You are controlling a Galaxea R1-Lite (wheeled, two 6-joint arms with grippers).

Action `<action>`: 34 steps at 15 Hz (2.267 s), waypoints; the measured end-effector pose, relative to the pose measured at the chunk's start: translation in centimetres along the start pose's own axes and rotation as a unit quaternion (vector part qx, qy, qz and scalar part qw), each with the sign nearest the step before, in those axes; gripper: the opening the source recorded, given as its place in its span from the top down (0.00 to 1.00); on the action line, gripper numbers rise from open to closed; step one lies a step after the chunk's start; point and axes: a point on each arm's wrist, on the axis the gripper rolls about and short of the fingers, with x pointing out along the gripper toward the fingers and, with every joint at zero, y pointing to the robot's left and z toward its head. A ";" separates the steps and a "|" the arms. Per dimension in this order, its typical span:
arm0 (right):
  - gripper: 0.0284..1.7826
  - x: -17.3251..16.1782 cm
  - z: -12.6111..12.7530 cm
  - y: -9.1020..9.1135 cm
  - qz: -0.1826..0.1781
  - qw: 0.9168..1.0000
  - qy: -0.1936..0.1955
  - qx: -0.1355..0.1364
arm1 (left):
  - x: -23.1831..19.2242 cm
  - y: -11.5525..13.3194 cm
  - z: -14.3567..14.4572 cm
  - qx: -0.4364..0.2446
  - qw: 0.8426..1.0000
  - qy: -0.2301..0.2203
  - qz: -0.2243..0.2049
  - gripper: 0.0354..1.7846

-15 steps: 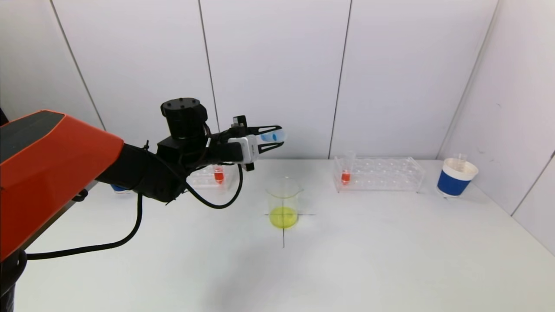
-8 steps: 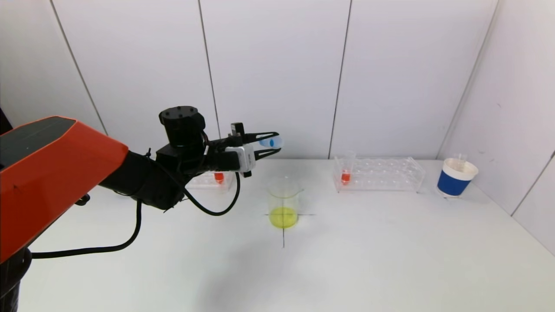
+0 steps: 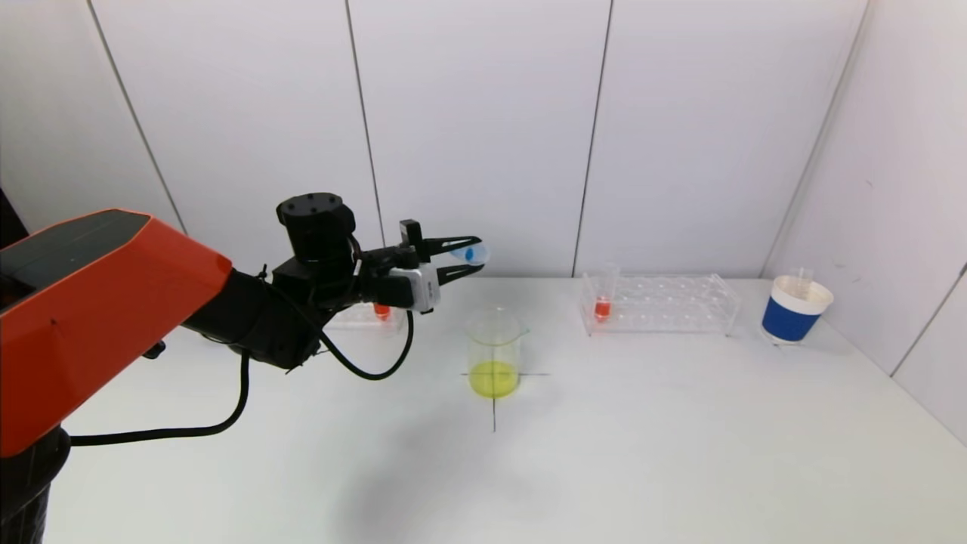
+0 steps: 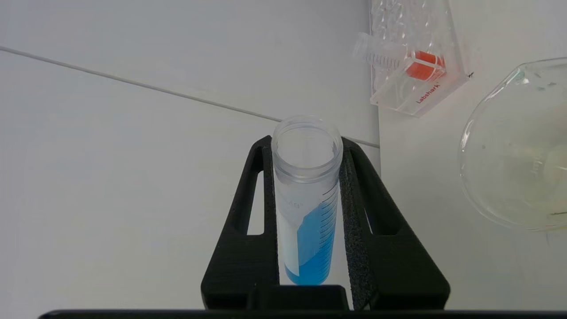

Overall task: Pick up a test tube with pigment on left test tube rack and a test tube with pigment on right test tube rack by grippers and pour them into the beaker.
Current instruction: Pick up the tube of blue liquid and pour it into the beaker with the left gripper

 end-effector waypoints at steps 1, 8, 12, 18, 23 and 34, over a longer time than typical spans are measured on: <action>0.01 0.0 0.0 0.0 0.000 1.000 0.000 0.000 | 0.0 -0.2 -0.1 0.007 1.000 0.000 -0.002 0.77; 0.01 0.0 0.0 0.0 0.000 1.000 0.000 0.000 | 0.3 -2.0 -0.9 0.039 0.999 0.004 -0.018 0.77; 0.01 0.0 0.0 0.0 0.000 1.000 0.000 0.000 | 0.4 -2.7 -1.3 0.057 0.998 0.009 -0.024 0.77; 0.01 0.0 0.0 0.0 0.000 1.000 0.000 0.000 | 0.4 -2.9 -1.4 0.077 0.997 0.011 -0.025 0.77; 0.01 0.0 0.0 0.0 0.000 1.000 0.000 0.000 | 0.4 -2.8 -1.3 0.093 0.995 0.013 -0.024 0.77; 0.01 0.0 0.0 0.0 0.000 1.000 0.000 0.000 | 0.5 -2.1 -0.7 0.116 0.993 0.008 -0.020 0.77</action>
